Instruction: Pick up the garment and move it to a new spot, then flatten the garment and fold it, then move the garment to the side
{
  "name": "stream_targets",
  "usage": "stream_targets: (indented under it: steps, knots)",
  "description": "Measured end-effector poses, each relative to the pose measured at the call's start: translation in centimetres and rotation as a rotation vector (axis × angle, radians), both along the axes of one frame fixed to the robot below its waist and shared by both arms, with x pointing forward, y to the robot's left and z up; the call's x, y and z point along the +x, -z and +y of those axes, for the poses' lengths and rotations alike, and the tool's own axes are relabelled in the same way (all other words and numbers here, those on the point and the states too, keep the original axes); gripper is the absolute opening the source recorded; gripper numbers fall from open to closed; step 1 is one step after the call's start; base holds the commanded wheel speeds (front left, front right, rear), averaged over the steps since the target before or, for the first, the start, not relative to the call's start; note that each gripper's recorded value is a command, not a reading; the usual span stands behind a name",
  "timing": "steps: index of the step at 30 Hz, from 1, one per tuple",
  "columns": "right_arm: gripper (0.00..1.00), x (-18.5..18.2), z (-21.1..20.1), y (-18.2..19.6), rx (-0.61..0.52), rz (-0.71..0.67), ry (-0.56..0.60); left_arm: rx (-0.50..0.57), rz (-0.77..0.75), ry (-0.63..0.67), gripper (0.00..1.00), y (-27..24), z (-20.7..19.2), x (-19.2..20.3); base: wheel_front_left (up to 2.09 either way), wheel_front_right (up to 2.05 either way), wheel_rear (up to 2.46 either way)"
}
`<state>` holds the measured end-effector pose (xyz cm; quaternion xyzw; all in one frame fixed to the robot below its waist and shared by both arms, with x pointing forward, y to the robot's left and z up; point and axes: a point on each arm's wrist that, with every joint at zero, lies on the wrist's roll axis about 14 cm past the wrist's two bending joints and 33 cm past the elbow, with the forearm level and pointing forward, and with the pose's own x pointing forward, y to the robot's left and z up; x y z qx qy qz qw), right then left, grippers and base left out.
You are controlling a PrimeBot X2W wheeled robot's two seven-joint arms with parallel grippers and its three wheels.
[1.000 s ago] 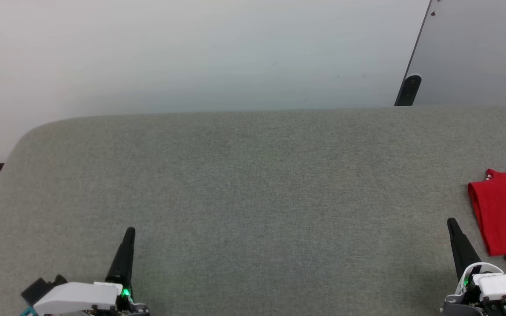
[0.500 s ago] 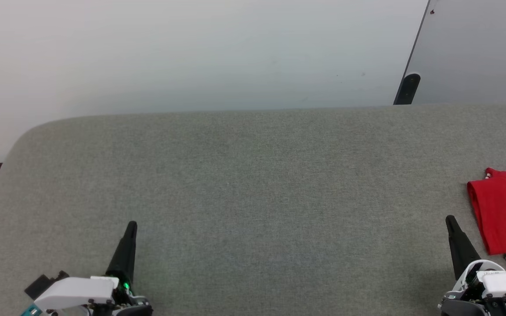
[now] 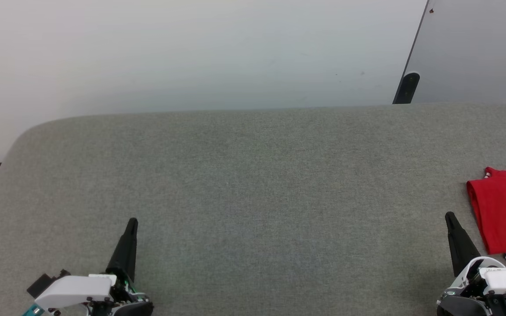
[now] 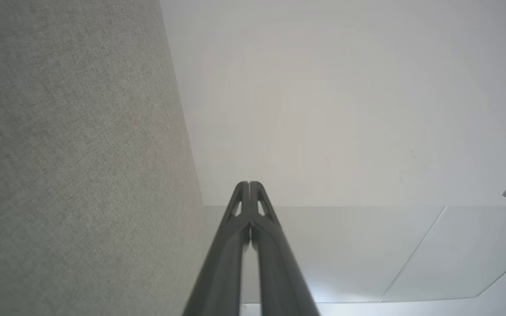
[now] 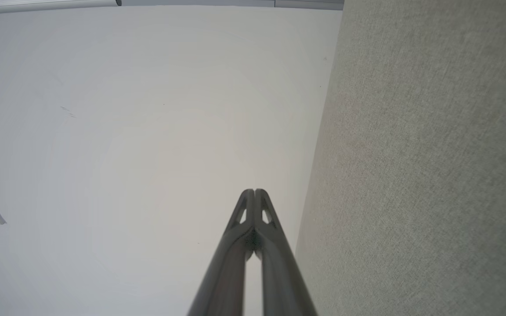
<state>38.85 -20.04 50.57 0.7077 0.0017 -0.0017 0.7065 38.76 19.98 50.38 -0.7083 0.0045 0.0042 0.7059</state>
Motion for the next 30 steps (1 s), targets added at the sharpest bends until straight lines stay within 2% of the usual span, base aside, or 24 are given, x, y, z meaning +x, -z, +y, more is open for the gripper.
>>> stream_targets:
  steps: [30]
  knots:
    - [0.0,0.0,0.0,0.0,0.0,0.0,0.0,0.0,0.0,0.0,0.0,-0.02,-0.01,0.01,0.0,0.0,0.0]
